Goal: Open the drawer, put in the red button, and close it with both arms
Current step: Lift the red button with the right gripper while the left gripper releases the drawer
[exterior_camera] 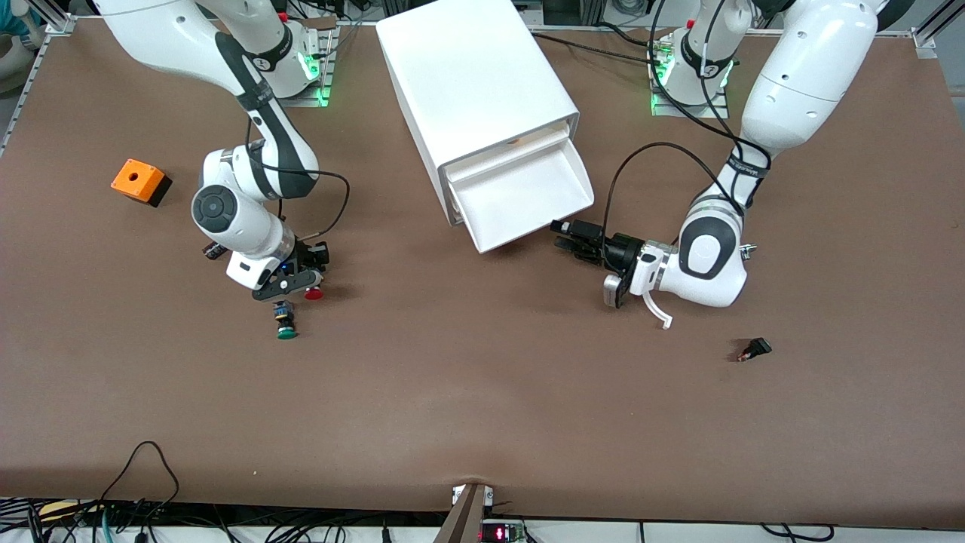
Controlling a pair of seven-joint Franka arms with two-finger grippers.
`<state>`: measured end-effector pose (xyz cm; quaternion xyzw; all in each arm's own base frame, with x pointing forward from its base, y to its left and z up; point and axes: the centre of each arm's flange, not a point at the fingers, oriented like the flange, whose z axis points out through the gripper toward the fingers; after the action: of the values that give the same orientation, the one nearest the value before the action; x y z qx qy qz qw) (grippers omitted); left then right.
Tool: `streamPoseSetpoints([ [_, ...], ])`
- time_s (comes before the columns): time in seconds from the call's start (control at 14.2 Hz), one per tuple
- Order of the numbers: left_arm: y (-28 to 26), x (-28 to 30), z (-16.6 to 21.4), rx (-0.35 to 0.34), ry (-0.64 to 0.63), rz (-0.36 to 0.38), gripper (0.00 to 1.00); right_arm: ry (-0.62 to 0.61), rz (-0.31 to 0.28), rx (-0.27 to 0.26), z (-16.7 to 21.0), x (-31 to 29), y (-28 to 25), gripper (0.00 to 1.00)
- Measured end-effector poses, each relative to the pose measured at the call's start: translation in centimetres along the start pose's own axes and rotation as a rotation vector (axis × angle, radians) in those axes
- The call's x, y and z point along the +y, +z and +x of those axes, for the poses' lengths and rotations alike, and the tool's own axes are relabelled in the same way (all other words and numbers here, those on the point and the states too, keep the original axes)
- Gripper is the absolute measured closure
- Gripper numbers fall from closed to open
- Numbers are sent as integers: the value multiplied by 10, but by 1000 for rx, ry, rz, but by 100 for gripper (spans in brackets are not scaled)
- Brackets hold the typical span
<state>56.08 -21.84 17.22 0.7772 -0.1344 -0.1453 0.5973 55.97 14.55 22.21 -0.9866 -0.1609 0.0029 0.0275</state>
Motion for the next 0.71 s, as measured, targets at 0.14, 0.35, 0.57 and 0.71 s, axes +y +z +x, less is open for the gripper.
streamPoseSetpoints([
  [0.14,-8,20,6,-6,-44,30,0,-9,-5,55,13,-1,-27,58],
  [0.35,-21,61,9,-61,-100,156,0,-30,-5,121,43,-9,-82,58],
  [0.57,-47,106,9,-122,-135,400,0,-70,5,124,75,-25,-156,58],
  [0.71,-67,138,8,-141,-149,601,0,-139,8,138,89,-46,-203,58],
])
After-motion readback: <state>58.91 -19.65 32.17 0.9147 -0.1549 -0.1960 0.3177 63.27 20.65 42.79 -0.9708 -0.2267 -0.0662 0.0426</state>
